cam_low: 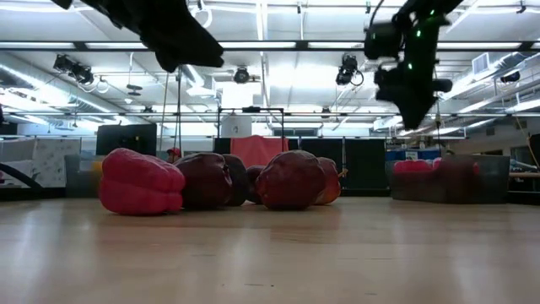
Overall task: Sort produce into baskets
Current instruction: Put the red bell pepper into the right black transparent bin
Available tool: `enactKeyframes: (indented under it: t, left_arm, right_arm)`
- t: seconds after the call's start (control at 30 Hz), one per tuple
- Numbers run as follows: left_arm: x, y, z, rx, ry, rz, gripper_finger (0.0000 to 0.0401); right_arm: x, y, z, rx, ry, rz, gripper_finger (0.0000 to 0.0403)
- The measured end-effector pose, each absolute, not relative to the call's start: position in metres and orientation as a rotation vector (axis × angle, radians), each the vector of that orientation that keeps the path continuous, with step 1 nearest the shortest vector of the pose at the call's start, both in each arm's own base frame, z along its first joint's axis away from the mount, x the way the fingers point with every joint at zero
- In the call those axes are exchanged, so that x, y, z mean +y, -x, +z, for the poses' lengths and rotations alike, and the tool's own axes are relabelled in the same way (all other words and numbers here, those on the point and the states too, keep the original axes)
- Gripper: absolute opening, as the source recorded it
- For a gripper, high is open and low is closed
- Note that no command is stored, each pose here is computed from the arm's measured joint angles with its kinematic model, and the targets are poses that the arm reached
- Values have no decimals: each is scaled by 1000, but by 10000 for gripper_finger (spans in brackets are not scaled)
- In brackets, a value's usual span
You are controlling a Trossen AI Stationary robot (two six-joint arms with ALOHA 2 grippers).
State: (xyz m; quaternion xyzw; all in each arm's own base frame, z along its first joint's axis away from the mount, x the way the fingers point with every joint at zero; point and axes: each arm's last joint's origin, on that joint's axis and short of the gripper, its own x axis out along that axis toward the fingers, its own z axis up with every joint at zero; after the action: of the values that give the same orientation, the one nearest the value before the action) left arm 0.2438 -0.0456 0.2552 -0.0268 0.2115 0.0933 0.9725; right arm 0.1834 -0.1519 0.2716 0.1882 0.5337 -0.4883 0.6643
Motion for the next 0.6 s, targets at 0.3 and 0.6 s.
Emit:
enactKeyframes:
  t: [0.3,0.6]
  left_arm:
    - [-65,-229,266,348,98,283,165]
    - [-103,-219,255,309,146,372,165]
  right_arm:
    - [-85,-237,294,879,-400,-728,125]
    - [-16,-295,248,1005,-180,-476,125]
